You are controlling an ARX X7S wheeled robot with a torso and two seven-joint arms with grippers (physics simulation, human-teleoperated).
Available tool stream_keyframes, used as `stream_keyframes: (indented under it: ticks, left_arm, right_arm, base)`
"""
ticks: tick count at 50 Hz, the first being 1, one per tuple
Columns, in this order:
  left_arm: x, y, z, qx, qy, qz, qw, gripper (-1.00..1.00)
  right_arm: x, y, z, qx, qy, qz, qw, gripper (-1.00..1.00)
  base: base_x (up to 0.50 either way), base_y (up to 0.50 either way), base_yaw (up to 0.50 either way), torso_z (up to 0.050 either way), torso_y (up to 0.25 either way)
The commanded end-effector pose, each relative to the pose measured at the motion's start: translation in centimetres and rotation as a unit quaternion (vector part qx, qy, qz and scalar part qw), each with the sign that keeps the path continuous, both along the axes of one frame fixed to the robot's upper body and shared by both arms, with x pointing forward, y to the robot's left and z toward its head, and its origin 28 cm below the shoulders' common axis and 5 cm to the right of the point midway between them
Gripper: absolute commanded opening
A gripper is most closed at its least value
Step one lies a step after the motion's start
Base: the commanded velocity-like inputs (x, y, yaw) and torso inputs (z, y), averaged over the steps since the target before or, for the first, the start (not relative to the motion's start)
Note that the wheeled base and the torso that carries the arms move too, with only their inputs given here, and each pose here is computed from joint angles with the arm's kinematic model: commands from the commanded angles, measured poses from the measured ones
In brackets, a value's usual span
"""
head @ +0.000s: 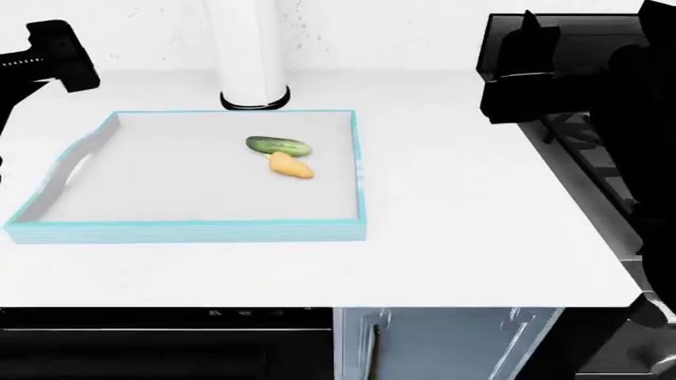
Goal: Place the two vegetables and bowl onto the tray for setting up a vegetable dip station.
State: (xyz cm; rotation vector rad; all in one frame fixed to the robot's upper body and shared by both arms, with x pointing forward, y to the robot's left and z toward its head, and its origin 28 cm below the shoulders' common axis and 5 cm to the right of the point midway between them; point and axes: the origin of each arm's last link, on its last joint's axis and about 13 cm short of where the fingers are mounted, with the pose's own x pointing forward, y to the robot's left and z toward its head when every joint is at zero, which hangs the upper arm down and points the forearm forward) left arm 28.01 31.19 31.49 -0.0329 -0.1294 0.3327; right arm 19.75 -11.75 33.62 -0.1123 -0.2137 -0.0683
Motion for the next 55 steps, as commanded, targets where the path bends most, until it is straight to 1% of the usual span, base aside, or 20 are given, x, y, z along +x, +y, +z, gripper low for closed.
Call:
stream_keyframes:
  ticks: [1, 6, 9, 13, 16, 18, 19, 20, 22, 23, 25, 27, 29, 32, 34, 38, 40, 43, 45, 55]
  left_arm:
    - [-0.5, 0.2, -0.1, -0.008, -0.003, 0.001, 1.000, 1.00]
    - [-2.2, -0.3, 0.4, 0.003, -0.038, -0.020, 0.999, 1.00]
    - [-3.4, -0.8, 0.3, -0.002, -0.048, -0.044, 0.998, 1.00]
    - [-5.0, -1.0, 0.6, 0.010, -0.087, -0.047, 0.995, 1.00]
    - [-6.9, -1.5, 0.7, 0.024, -0.133, -0.050, 0.990, 1.00]
    - [-7.9, -1.9, 0.1, 0.009, -0.143, -0.075, 0.987, 1.00]
    - [-8.2, -2.0, -0.1, 0.018, -0.149, -0.075, 0.986, 1.00]
    - [-8.6, -2.2, -0.3, 0.051, -0.167, -0.062, 0.983, 1.00]
    - [-9.1, -2.3, -0.2, 0.032, -0.178, -0.073, 0.981, 1.00]
    - [-9.5, -2.3, -0.1, 0.037, -0.196, -0.070, 0.978, 1.00]
    - [-9.9, -2.4, -0.2, 0.073, -0.213, -0.050, 0.973, 1.00]
    - [-10.4, -2.6, -0.6, 0.099, -0.233, -0.032, 0.967, 1.00]
    - [-10.7, -3.0, -1.4, 0.071, -0.234, -0.057, 0.968, 1.00]
    - [-10.6, -3.2, -2.1, 0.073, -0.241, -0.056, 0.966, 1.00]
    - [-10.9, -3.3, -2.4, 0.055, -0.250, -0.066, 0.964, 1.00]
    - [-12.0, -3.7, -2.7, 0.070, -0.275, -0.063, 0.957, 1.00]
    - [-12.4, -3.8, -2.7, 0.059, -0.286, -0.067, 0.954, 1.00]
    - [-12.6, -4.1, -2.9, 0.064, -0.289, -0.070, 0.953, 1.00]
    - [-12.5, -4.3, -3.1, 0.065, -0.292, -0.069, 0.952, 1.00]
    - [-12.8, -4.4, -3.2, 0.055, -0.302, -0.068, 0.949, 1.00]
  right_arm:
    - [0.0, 0.2, 0.0, -0.004, -0.007, 0.008, 1.000, 1.00]
    - [-0.3, 0.1, -0.1, 0.005, -0.019, 0.011, 1.000, 1.00]
    - [-0.4, 0.1, -0.2, 0.004, -0.019, 0.014, 1.000, 1.00]
    - [-0.7, 0.2, -0.1, 0.007, -0.027, 0.018, 0.999, 1.00]
    - [-0.8, 0.2, -0.1, 0.016, -0.038, 0.024, 0.999, 1.00]
    - [-0.7, 0.4, -0.4, 0.012, -0.043, 0.034, 0.998, 1.00]
    - [-0.7, 0.5, -0.5, 0.003, -0.043, 0.033, 0.999, 1.00]
    - [-0.7, 0.8, -0.7, -0.006, -0.046, 0.039, 0.998, 1.00]
    - [-0.8, 0.9, -0.9, -0.008, -0.053, 0.041, 0.998, 1.00]
    - [-0.9, 0.9, -0.9, 0.007, -0.072, 0.049, 0.996, 1.00]
    - [-1.0, 0.8, -0.8, 0.025, -0.087, 0.056, 0.994, 1.00]
    - [-1.0, 0.9, -1.3, 0.015, -0.102, 0.057, 0.993, 1.00]
    - [-1.0, 1.3, -2.1, 0.022, -0.111, 0.071, 0.991, 1.00]
    - [-1.1, 1.5, -2.6, 0.021, -0.135, 0.068, 0.988, 1.00]
    - [-1.6, 1.7, -3.0, 0.043, -0.148, 0.082, 0.985, 1.00]
    - [-2.3, 1.7, -4.2, 0.023, -0.172, 0.053, 0.983, 1.00]
    - [-2.7, 1.7, -4.6, 0.023, -0.185, 0.047, 0.981, 1.00]
    - [-2.9, 1.6, -5.2, 0.021, -0.191, 0.031, 0.981, 1.00]
    - [-2.9, 1.7, -5.5, 0.036, -0.193, 0.037, 0.980, 1.00]
    - [-3.0, 1.8, -5.8, 0.036, -0.194, 0.047, 0.979, 1.00]
  base:
    - [-0.50, 0.00, 0.00, 0.000, 0.000]
    - [-0.50, 0.00, 0.00, 0.000, 0.000]
    - [-0.50, 0.00, 0.00, 0.000, 0.000]
    - [-0.50, 0.00, 0.00, 0.000, 0.000]
    - [-0.50, 0.00, 0.00, 0.000, 0.000]
    - [-0.50, 0.00, 0.00, 0.000, 0.000]
    - [-0.50, 0.00, 0.00, 0.000, 0.000]
    - [-0.49, 0.00, 0.00, 0.000, 0.000]
    - [-0.35, 0.00, 0.00, 0.000, 0.000]
    - [-0.10, 0.00, 0.00, 0.000, 0.000]
    - [0.00, 0.00, 0.00, 0.000, 0.000]
    - [0.00, 0.00, 0.00, 0.000, 0.000]
    - [0.00, 0.00, 0.00, 0.000, 0.000]
    - [0.00, 0.00, 0.00, 0.000, 0.000]
    - [0.00, 0.00, 0.00, 0.000, 0.000]
    - [0.00, 0.00, 0.00, 0.000, 0.000]
    - [0.00, 0.00, 0.00, 0.000, 0.000]
    - [-0.02, 0.04, 0.00, 0.000, 0.000]
    - [-0.23, 0.30, 0.00, 0.000, 0.000]
    - [-0.34, 0.43, 0.00, 0.000, 0.000]
